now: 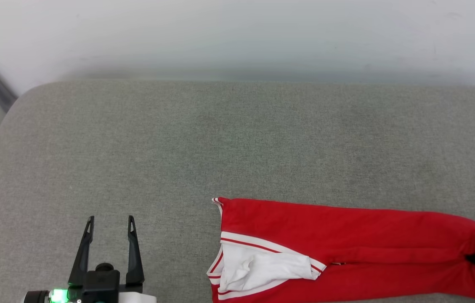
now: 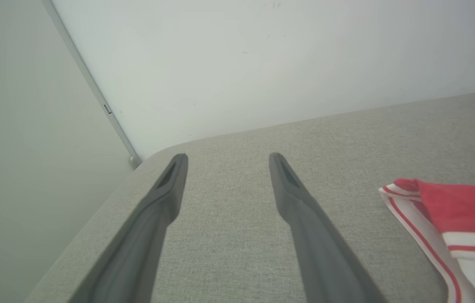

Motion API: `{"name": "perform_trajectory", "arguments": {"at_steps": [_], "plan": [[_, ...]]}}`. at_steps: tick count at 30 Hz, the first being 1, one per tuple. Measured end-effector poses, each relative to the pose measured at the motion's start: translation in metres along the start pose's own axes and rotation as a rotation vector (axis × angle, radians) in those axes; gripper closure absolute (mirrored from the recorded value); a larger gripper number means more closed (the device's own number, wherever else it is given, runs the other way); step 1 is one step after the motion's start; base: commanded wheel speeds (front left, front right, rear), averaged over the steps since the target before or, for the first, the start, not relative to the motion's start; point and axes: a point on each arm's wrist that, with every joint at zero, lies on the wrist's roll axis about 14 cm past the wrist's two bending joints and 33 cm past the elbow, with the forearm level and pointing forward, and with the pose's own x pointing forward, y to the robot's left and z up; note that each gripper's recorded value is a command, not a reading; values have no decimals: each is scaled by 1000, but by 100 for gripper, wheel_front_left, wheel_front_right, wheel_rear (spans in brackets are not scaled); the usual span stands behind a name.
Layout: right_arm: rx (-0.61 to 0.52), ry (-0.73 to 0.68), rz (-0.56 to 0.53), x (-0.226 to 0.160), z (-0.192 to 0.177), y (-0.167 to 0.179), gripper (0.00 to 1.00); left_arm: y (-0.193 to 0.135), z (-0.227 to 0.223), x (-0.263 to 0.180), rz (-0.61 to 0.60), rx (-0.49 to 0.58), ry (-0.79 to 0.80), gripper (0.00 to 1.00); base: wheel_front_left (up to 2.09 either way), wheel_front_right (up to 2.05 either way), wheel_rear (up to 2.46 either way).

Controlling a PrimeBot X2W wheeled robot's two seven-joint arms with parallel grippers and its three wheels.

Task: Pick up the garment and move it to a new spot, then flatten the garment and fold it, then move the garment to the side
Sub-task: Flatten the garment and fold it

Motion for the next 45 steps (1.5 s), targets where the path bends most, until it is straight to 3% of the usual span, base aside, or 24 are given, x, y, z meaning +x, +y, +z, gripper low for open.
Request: {"name": "perform_trajectory", "arguments": {"at_steps": [8,18,30,36,45], "plan": [[-108,31,101,-11,-1,38,100,0,1,-7,-5,-1,-1,0,0,0,0],[-299,50,358,-19,3,137,100,-6,-2,-5,-19,-7,9,0,0,0,0],[-544,186,562,23,-8,242,100,-8,-8,7,-10,-14,29,0,0,0,0],[-604,243,557,53,-20,255,100,-9,-12,13,-5,-12,42,0,0,0,0],[-634,341,496,94,-58,239,100,-12,-17,21,-1,-19,55,0,0,0,0]]}}
